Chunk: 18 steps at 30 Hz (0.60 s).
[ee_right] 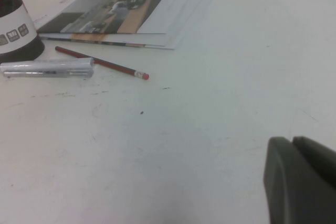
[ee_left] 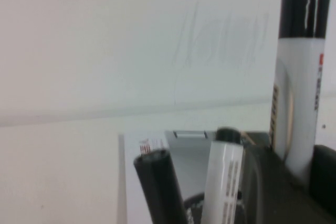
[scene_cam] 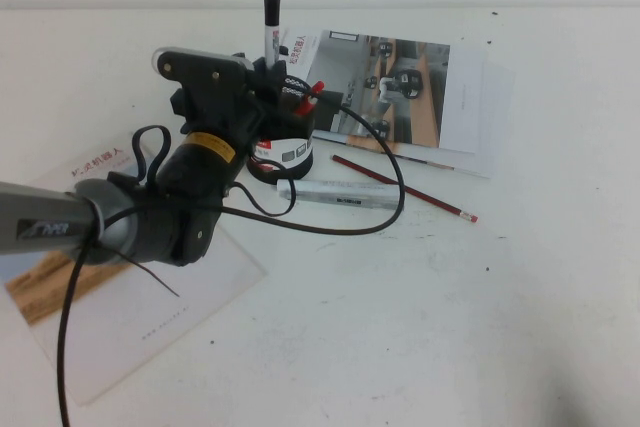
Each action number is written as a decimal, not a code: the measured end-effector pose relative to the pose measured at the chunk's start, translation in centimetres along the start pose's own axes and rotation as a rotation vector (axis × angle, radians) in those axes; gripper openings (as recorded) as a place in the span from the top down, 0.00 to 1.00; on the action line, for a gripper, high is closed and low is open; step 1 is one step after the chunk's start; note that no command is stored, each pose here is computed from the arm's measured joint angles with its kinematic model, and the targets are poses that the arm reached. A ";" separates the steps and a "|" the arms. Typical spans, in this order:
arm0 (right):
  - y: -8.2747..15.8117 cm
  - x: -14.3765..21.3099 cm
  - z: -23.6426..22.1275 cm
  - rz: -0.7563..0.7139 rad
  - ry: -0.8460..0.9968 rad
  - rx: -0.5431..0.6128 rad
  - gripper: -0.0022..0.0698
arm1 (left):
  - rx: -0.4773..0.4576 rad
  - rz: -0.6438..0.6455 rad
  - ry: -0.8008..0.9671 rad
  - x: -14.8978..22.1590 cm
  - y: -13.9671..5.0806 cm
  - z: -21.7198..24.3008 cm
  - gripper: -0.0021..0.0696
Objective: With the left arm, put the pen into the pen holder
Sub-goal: Place the pen onto the pen holder
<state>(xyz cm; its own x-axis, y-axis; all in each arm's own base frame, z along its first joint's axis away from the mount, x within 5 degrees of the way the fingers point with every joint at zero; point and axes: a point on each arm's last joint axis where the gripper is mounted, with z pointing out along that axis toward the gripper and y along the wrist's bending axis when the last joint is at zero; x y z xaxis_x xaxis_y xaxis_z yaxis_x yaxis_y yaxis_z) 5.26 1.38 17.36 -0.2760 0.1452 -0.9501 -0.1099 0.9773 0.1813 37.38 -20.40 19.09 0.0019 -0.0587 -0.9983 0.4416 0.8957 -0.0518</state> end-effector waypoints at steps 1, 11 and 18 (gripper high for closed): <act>0.0 0.0 0.0 0.000 0.000 0.000 1.00 | 0.000 0.000 -0.015 -0.1 0.0 0.0 0.82; 0.0 0.0 0.0 0.000 0.000 0.000 1.00 | -0.015 -0.021 0.006 0.0 0.5 0.0 0.83; 0.0 0.0 0.0 0.000 0.000 0.000 1.00 | 0.006 -0.005 0.034 0.3 0.3 0.0 0.81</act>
<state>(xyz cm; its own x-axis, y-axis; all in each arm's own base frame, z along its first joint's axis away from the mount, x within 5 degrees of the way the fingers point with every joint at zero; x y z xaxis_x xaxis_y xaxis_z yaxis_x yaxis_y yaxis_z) 5.26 1.38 17.36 -0.2760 0.1452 -0.9501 -0.1099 0.9773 0.1813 37.51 -20.18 18.78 -0.0304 -0.0477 -0.9984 0.4470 0.8927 -0.0563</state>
